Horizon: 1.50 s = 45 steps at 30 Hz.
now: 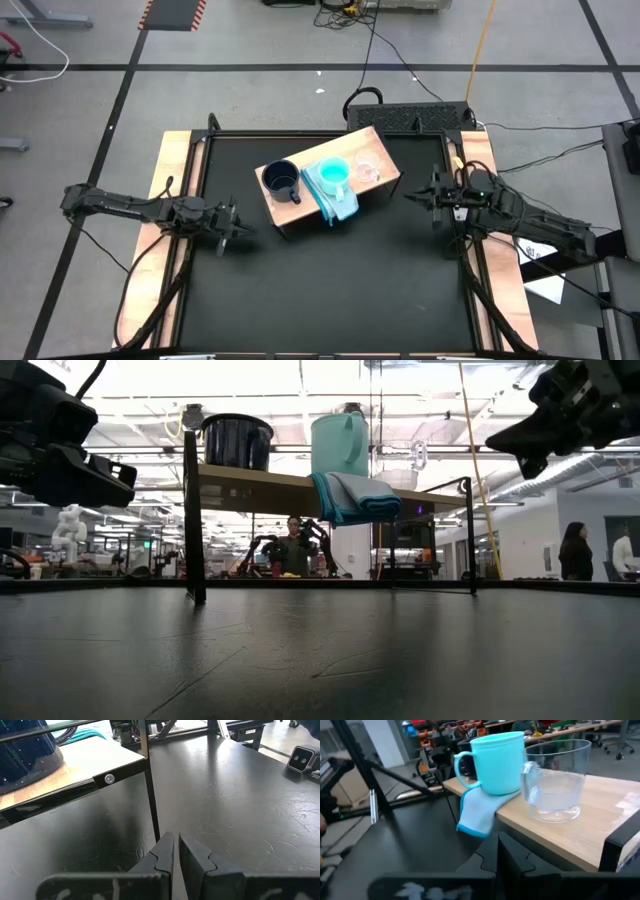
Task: Stack small to large cups/mugs on shelf
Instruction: Return to Home Position
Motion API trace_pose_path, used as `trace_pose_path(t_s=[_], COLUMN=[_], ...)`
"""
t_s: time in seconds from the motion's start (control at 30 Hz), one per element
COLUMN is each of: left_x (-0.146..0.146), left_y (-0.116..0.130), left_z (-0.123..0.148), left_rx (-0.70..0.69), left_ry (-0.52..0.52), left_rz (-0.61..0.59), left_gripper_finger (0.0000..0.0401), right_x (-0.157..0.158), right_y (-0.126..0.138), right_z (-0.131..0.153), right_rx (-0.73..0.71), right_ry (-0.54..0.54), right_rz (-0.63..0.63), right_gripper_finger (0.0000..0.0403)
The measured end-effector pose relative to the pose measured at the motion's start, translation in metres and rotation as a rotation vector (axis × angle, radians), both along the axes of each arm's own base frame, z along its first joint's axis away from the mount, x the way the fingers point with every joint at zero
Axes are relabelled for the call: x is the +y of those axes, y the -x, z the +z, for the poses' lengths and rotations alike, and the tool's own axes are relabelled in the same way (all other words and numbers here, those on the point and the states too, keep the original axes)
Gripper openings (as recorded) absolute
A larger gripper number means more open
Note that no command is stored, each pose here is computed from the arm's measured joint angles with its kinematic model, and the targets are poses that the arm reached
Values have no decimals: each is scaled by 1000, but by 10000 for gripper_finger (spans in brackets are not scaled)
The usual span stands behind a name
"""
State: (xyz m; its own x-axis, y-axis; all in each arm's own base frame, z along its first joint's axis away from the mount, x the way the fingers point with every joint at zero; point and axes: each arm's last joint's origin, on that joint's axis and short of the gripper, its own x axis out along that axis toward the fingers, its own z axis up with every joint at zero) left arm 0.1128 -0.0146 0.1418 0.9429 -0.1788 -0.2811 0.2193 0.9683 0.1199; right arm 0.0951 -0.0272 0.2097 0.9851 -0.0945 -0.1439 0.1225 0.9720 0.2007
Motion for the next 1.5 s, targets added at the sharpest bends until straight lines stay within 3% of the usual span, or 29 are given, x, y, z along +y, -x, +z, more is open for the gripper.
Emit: trace_pose_path(t_s=[0.3,0.93,1.1,1.5], left_x=[0,0,0,0], left_y=[0,0,0,0], left_z=[0,0,0,0], left_rx=[-1,3,3,3], left_ry=[1,0,1,15], left_rz=[-4,-3,-3,1], left_gripper_finger=[31,31,31,31], right_x=[8,17,19,19], right_y=[-2,-12,-14,-14], right_z=[-7,-53,-49,-49], right_rx=[57,45,-32,-30], right_ry=[60,131,163,204], right_rz=[28,83,99,109], right_gripper_finger=[0,0,0,0])
